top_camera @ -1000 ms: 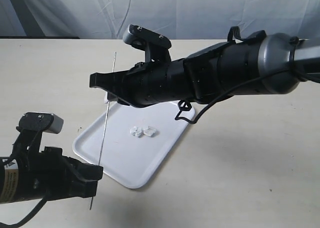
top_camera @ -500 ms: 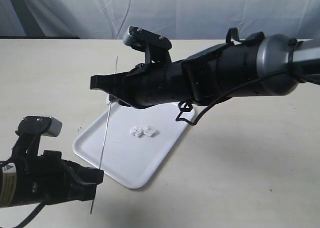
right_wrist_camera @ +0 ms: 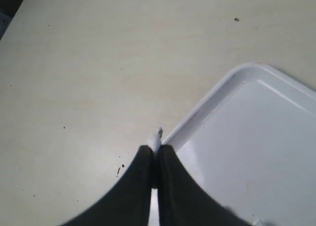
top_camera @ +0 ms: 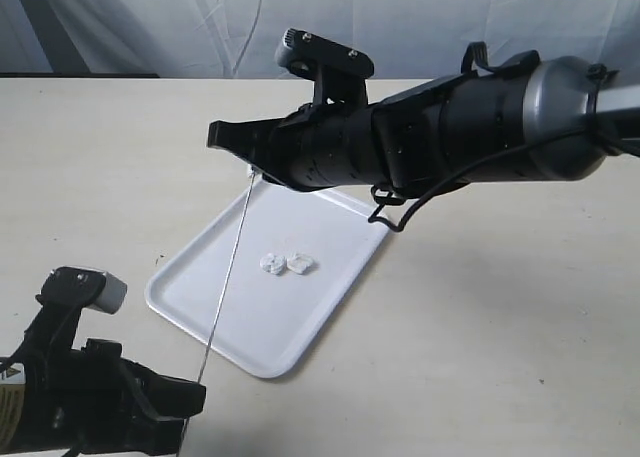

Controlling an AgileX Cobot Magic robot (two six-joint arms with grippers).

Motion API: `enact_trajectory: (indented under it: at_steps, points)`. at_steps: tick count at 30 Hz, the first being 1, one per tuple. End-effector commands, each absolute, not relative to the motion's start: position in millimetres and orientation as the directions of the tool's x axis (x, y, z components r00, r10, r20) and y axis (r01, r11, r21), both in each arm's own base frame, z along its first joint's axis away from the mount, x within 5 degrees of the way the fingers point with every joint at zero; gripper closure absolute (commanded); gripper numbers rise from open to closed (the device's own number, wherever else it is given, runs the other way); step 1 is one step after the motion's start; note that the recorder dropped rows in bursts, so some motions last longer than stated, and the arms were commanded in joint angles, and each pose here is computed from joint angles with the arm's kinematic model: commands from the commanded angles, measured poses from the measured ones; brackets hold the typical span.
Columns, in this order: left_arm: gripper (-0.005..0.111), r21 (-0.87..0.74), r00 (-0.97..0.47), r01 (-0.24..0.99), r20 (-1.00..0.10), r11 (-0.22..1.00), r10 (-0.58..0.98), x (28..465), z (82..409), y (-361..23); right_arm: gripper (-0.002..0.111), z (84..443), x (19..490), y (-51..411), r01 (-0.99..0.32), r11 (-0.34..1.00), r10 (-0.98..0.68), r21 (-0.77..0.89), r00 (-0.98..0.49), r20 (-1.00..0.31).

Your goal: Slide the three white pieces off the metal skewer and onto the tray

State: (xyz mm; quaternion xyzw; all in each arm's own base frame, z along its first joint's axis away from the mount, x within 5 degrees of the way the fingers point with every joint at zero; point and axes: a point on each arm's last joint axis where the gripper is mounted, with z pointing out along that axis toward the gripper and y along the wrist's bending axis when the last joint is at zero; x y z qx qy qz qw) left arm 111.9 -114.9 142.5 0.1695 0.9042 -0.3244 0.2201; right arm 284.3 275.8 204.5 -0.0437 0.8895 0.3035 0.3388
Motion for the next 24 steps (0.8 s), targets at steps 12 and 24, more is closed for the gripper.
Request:
enact_trajectory:
  at_steps: [12, 24]
  points:
    - [0.107, -0.525, -0.865, 0.475, -0.425, 0.707, 0.265, 79.8, 121.3, -102.4, 0.109, 210.5, 297.7, 259.2, -0.203, 0.895, 0.16, 0.397, -0.686, -0.71]
    - [0.107, -0.571, -0.869, 0.478, -0.417, 0.667, 0.266, 75.1, 123.0, -105.1, 0.109, 238.7, 311.8, 265.0, -0.211, 0.896, 0.195, 0.391, -0.604, -0.773]
